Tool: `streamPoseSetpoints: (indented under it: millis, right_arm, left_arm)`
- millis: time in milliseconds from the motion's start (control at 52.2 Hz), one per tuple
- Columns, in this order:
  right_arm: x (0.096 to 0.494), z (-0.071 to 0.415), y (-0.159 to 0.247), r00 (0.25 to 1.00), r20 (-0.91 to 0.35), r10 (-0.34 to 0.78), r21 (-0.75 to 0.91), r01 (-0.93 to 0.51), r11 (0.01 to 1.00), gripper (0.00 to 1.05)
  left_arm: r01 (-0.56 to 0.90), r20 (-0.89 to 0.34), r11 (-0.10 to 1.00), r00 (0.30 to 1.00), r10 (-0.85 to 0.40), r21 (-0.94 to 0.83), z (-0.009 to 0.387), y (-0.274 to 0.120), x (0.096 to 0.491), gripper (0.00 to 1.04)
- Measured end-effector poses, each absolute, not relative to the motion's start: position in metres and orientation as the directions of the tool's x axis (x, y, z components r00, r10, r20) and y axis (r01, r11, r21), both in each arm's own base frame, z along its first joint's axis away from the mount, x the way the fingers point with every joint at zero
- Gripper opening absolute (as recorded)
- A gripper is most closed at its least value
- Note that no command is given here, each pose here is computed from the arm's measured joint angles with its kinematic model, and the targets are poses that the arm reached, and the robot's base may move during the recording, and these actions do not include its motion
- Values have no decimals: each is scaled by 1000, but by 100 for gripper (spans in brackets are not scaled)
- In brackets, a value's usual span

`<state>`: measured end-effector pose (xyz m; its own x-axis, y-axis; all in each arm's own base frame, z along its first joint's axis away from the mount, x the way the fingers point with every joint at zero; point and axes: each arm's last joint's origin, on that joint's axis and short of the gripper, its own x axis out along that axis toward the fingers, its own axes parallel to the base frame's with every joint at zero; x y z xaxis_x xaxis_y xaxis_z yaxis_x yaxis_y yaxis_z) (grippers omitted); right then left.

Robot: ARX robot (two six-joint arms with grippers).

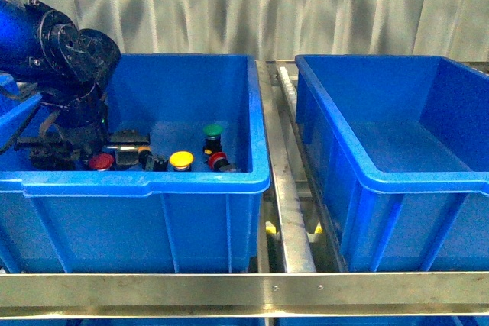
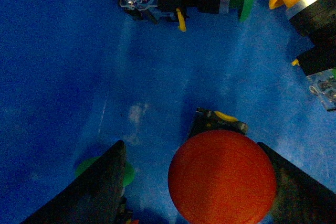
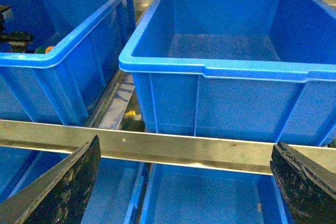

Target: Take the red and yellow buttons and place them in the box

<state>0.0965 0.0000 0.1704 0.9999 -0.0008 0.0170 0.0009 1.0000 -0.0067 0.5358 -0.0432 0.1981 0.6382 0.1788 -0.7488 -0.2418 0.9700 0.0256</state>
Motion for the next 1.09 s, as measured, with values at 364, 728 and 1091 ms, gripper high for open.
streamPoseSetpoints:
  millis: [364,728,1091]
  right_arm:
    - [97,170,0,1000,17,-1,-7,1,1000,98]
    - [97,170,0,1000,17,-1,-7,1,1000,98]
    - [97,170,0,1000,17,-1,-7,1,1000,98]
  left_arm:
    - [-232,-726,972,660,194,49,198,-48,538,32]
    - [-120,-600,992,797,66,-50,257,-53,493,32]
    - [119,-388,946,891,-235,-301,313,-36,400,32]
